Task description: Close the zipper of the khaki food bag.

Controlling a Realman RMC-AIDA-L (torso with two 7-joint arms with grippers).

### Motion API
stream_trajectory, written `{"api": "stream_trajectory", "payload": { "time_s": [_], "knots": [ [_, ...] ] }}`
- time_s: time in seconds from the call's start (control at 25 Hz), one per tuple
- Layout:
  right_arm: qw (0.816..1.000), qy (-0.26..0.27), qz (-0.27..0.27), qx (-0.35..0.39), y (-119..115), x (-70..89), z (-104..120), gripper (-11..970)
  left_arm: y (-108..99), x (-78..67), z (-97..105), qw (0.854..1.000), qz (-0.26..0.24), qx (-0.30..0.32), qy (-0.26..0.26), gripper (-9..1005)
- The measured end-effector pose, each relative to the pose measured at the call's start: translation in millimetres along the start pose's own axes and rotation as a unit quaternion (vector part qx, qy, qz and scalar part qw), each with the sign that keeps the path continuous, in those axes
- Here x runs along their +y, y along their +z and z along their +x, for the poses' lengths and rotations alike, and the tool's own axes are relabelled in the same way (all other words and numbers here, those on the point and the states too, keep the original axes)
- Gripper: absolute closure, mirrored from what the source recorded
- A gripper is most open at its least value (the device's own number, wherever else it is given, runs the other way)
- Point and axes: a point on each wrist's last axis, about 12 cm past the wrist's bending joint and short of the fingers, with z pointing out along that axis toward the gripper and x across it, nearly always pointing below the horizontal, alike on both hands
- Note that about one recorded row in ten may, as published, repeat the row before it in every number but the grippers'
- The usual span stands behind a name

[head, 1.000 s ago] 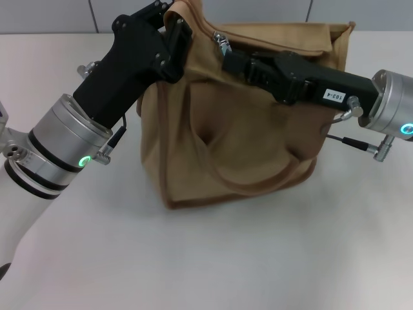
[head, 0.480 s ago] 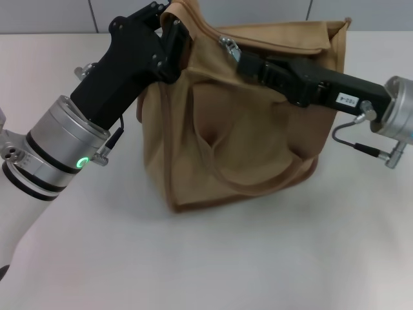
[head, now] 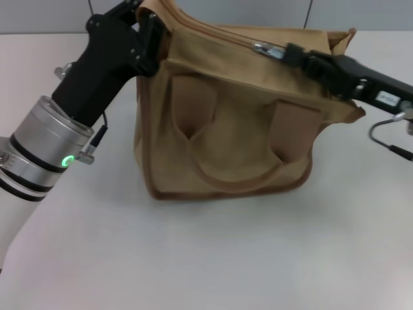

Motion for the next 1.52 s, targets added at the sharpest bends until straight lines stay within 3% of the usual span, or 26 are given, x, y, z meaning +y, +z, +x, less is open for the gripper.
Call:
{"api": "stream_trajectory", "payload": {
  "time_s": [0.24, 0.72, 0.96, 1.08, 1.12, 1.2, 1.32, 1.4, 1.44, 1.52],
  "knots": [
    [0.998, 0.006, 0.049, -0.035, -35.8, -3.8, 1.4, 958, -9.8, 7.1, -4.7, 1.000, -0.025, -0.008, 0.010, 874],
    [0.996, -0.012, 0.060, -0.057, -54.1, 1.0, 6.6, 959, -17.5, 9.2, -4.0, 0.999, -0.038, 0.001, 0.014, 872],
    [0.995, -0.053, 0.052, -0.073, -58.6, 9.4, 14.7, 806, -29.5, 12.8, -3.2, 0.999, -0.034, 0.031, 0.026, 871],
    [0.994, -0.061, 0.046, -0.075, -58.9, 12.0, 17.2, 668, -37.6, 13.9, -3.4, 0.998, -0.043, 0.037, 0.027, 870],
    [0.994, -0.068, 0.041, -0.077, -59.6, 14.2, 18.8, 622, -42.8, 14.4, -4.0, 0.998, -0.050, 0.039, 0.028, 870],
    [0.992, -0.091, 0.025, -0.088, -63.8, 22.0, 22.3, 553, -74.4, 16.7, -8.3, 0.994, -0.092, 0.050, 0.034, 833],
    [0.990, -0.105, 0.014, -0.094, -66.8, 26.8, 24.2, 486, -84.6, 17.5, -9.9, 0.992, -0.103, 0.057, 0.034, 721],
    [0.986, -0.132, -0.001, -0.104, -70.1, 33.7, 27.8, 440, -132.6, 15.1, -18.2, 0.984, -0.152, 0.088, 0.044, 647],
    [0.986, -0.132, -0.001, -0.104, -70.1, 33.7, 27.8, 418, -132.6, 15.1, -18.2, 0.984, -0.152, 0.088, 0.044, 608],
    [0.983, -0.152, -0.014, -0.105, -69.8, 37.5, 30.2, 373, -157.4, 11.4, -25.9, 0.978, -0.171, 0.101, 0.057, 529]
  ]
}}
